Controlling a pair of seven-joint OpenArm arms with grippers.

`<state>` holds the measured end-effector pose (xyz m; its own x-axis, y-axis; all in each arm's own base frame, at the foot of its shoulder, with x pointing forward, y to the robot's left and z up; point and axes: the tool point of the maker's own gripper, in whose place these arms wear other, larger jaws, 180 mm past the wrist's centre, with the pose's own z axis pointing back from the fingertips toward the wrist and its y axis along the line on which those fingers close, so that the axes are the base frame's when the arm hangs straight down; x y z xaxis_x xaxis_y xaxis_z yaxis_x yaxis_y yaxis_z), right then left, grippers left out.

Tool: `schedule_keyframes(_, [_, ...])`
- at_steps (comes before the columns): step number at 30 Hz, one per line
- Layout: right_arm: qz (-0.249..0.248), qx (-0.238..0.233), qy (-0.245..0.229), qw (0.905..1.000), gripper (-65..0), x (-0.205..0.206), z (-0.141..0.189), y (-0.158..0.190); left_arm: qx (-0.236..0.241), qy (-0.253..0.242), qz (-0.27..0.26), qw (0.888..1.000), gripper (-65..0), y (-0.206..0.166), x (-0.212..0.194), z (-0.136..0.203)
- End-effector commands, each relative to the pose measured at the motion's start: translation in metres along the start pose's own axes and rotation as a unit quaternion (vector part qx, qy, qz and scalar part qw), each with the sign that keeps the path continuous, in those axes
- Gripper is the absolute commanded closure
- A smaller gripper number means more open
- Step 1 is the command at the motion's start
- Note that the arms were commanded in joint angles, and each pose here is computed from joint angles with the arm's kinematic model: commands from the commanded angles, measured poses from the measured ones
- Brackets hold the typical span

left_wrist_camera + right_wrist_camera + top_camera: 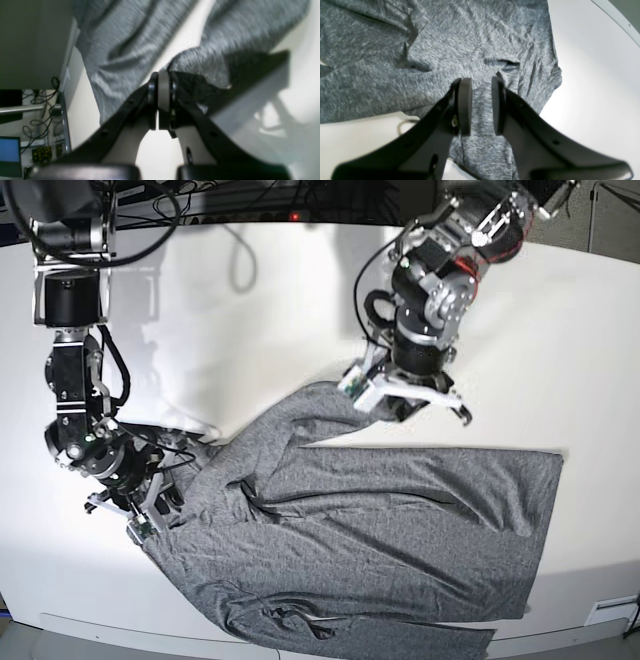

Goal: Fold the T-shirt properly
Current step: 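Grasp the sleeve cuff with the left gripper and pull it toward the hem, then lay the folded fabric down with both grippers near the hem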

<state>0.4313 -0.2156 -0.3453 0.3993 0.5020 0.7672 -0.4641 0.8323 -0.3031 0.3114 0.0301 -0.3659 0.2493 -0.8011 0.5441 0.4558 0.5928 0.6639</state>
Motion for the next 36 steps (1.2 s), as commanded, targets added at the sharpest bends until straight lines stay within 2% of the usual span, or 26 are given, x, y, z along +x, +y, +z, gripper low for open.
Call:
schedule_keyframes(1, [0.006,-0.016,-0.021,0.9996,-14.1,0.019,0.004,-0.017,0.026,-0.022,0.003,0.999,0.0,0.02,0.016,-0.002])
schedule_keyframes(6, [0.004,-0.02,-0.005,0.9998,-14.1,0.013,0.004,-0.018,0.066,-0.048,-0.005,0.997,0.0,0.063,0.036,-0.015])
schedule_keyframes(16, [-0.008,-0.025,-0.006,0.9996,-14.1,0.015,0.0,-0.013,0.106,-0.102,0.007,0.989,0.0,0.155,0.067,-0.031])
schedule_keyframes(22, [-0.02,-0.01,-0.015,0.9996,-14.1,0.023,-0.008,0.005,0.113,-0.115,0.018,0.987,0.0,0.183,0.078,-0.045])
schedule_keyframes(28, [-0.03,-0.009,-0.021,0.9993,-14.1,0.027,-0.012,0.012,0.101,-0.053,0.019,0.993,0.0,0.191,0.041,-0.082])
schedule_keyframes(36, [-0.031,-0.012,-0.021,0.9992,-14.1,0.027,-0.012,0.011,0.117,0.005,0.013,0.993,0.0,0.222,0.002,-0.116])
